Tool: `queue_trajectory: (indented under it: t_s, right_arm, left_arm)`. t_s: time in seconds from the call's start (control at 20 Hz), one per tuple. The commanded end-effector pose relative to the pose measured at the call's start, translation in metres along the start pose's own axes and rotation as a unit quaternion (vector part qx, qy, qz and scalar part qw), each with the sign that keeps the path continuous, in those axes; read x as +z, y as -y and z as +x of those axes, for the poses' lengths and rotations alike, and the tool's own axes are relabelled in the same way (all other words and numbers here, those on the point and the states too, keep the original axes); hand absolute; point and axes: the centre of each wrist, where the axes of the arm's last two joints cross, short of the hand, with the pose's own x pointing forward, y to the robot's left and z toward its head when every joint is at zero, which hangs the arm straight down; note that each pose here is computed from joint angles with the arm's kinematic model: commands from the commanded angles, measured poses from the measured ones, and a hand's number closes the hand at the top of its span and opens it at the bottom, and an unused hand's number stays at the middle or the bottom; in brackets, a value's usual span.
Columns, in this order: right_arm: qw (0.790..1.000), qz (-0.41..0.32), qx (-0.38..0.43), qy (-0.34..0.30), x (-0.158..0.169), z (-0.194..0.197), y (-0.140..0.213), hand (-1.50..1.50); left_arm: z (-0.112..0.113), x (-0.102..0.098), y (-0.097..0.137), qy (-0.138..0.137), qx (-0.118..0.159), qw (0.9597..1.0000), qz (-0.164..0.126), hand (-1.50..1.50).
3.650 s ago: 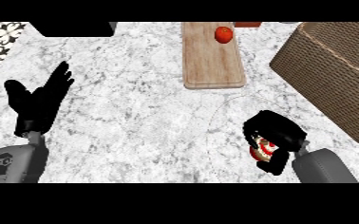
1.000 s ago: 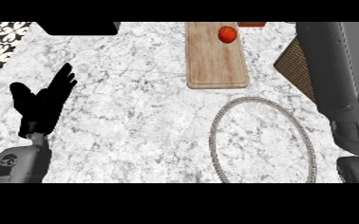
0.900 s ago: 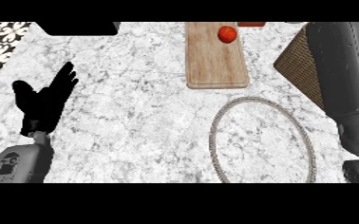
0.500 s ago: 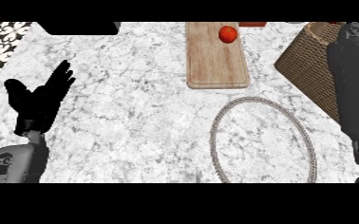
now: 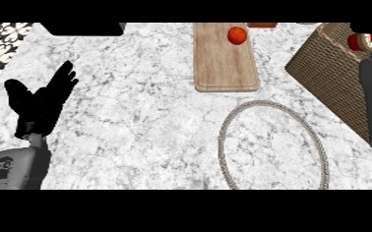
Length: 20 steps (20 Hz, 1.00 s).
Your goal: Pick the cupcake from the placemat and place it in the basket
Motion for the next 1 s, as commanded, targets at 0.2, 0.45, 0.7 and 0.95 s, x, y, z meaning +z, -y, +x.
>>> queue_trajectory:
  t_s: [0.2, 0.45, 0.7, 0.95]
  right_arm:
    - [0.999, 0.007, -0.038, 0.022, -0.020, -0.021, -0.008, -1.50]
    - [0.989, -0.063, -0.129, -0.030, -0.031, -0.017, 0.017, -1.50]
    - [0.963, -0.125, -0.223, -0.081, -0.054, -0.023, 0.065, -1.50]
    - [0.963, -0.093, -0.238, -0.081, -0.032, -0.071, 0.105, -1.50]
  left_arm:
    - [-0.014, -0.003, 0.010, -0.004, 0.000, 1.0000, -0.003, 0.00]
    - [-0.005, 0.005, -0.004, -0.010, 0.006, 0.9999, 0.000, 0.00]
    - [-0.010, 0.014, -0.016, -0.010, 0.000, 0.9999, 0.010, 0.00]
    - [-0.018, 0.017, -0.012, -0.008, -0.001, 0.9999, 0.014, 0.00]
